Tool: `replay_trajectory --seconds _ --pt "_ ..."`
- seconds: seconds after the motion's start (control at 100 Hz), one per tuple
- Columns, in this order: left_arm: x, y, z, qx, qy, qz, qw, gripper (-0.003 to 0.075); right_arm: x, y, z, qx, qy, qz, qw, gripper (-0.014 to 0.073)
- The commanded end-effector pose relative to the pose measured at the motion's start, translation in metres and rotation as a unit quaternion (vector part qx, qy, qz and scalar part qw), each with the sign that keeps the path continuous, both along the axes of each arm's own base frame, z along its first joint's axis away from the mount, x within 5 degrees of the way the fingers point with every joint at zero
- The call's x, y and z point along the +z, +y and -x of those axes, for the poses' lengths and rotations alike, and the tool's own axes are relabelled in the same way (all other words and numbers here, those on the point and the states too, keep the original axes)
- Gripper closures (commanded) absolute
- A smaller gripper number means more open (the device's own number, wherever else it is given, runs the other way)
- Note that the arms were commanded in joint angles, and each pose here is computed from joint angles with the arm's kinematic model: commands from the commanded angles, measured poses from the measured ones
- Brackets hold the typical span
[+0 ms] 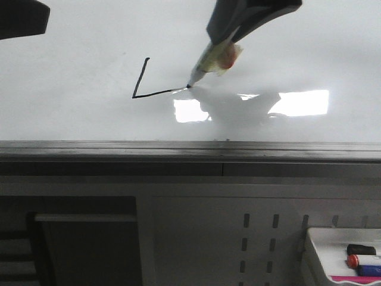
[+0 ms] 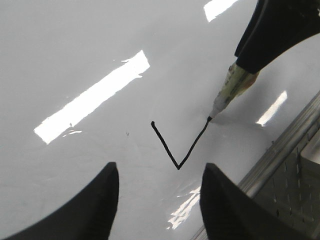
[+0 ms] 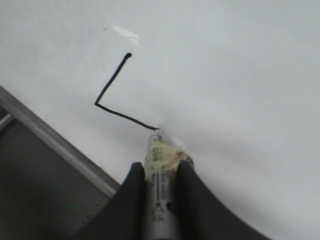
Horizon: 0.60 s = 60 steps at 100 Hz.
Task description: Write number 4 on whiteboard
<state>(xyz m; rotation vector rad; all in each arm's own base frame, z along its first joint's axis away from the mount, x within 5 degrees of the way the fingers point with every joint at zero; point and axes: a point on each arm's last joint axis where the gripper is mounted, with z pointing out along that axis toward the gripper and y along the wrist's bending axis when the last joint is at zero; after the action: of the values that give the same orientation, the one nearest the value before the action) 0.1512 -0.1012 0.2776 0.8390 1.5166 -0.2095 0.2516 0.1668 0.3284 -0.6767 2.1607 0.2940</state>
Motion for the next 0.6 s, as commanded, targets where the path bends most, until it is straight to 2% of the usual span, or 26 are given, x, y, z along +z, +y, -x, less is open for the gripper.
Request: replay_trajectory --seconds 0.0,0.15,0.24,0.34,0.41,0.5,0.59 --pt "0.017 -0.002 0.000 -0.008 -0.030 0.042 0.999 0.0374 0.032 -0.002 0.005 0.004 -0.063 -0.034 0.997 0.0659" --pt "0.017 -0.002 0.000 -0.008 -0.030 0.042 0.999 0.0374 0.057 0.015 0.009 0.031 -0.102 -0.064 0.992 0.0659" --pt "0.017 -0.002 0.000 -0.008 -0.030 0.042 0.999 0.0374 0.060 0.021 0.000 0.030 -0.107 -0.067 0.991 0.0659" --pt "0.017 -0.002 0.000 -0.008 -0.030 0.042 0.999 0.0374 0.047 0.026 -0.015 0.023 -0.094 -0.056 0.994 0.0659" --pt "0.017 -0.002 0.000 -0.008 -0.030 0.042 0.999 0.0374 0.034 0.026 -0.020 0.018 -0.060 -0.035 0.997 0.0659" --pt "0.017 -0.002 0.000 -0.008 -0.030 0.042 0.999 0.0374 0.013 0.028 -0.013 0.018 0.009 -0.020 1.000 0.0659" --pt "0.016 -0.002 0.000 -0.010 -0.031 0.039 0.999 0.0374 -0.003 0.031 0.001 0.034 0.030 -0.012 0.999 0.0659"
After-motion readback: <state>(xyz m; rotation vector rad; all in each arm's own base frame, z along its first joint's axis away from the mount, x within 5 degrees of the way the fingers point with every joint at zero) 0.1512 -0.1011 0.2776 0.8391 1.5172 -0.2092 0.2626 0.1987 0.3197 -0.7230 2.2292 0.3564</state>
